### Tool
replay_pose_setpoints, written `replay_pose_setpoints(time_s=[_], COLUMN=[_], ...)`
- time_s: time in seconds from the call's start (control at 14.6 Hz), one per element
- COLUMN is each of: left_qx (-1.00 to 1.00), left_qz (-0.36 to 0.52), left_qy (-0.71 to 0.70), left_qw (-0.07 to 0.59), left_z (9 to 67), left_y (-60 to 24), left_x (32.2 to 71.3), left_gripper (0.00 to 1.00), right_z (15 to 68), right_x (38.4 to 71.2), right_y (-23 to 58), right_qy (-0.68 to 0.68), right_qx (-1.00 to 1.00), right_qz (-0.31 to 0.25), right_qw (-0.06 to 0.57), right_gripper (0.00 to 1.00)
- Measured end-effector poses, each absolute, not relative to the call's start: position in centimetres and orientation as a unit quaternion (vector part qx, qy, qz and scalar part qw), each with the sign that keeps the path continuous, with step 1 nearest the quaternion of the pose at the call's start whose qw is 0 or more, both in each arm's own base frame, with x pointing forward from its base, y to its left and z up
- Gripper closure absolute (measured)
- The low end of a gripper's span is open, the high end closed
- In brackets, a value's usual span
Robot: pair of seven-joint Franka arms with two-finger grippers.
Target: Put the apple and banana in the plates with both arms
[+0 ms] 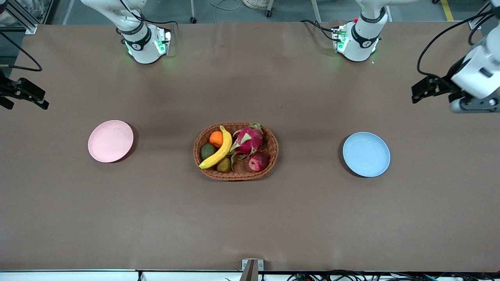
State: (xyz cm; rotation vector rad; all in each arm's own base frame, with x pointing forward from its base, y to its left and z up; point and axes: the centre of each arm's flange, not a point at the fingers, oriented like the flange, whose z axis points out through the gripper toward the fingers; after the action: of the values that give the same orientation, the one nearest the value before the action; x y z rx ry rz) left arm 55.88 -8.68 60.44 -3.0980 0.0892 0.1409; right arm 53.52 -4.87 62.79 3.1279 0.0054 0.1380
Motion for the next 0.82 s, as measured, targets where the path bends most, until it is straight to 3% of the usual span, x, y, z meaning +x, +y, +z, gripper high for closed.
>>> replay_pose_setpoints(time_s=[0.27,0.62,0.82], left_qx=[-0.997,-0.996,-0.991], left_qz=[0.072,0.056,0.034], left_qy=[0.005,-0.070,-0.131], left_qw=[0.019,0.013,-0.003], left_z=[54.0,46.1,42.0], left_y=[-16.0,-27.0,-33.0], left_x=[58.0,59.2,59.5], left_gripper=[0.00,0.00,0.00], right_z=[61.8,50.5,46.0], right_x=[54.1,59.0,61.9], right_y=[-0.4,4.3,7.4], right_qy=[0.044,0.084,0.098], right_qx=[0.999,0.995,0.992], right_qz=[0.026,-0.060,-0.080], right_qw=[0.003,0.002,-0.003], right_gripper=[0.00,0.00,0.00])
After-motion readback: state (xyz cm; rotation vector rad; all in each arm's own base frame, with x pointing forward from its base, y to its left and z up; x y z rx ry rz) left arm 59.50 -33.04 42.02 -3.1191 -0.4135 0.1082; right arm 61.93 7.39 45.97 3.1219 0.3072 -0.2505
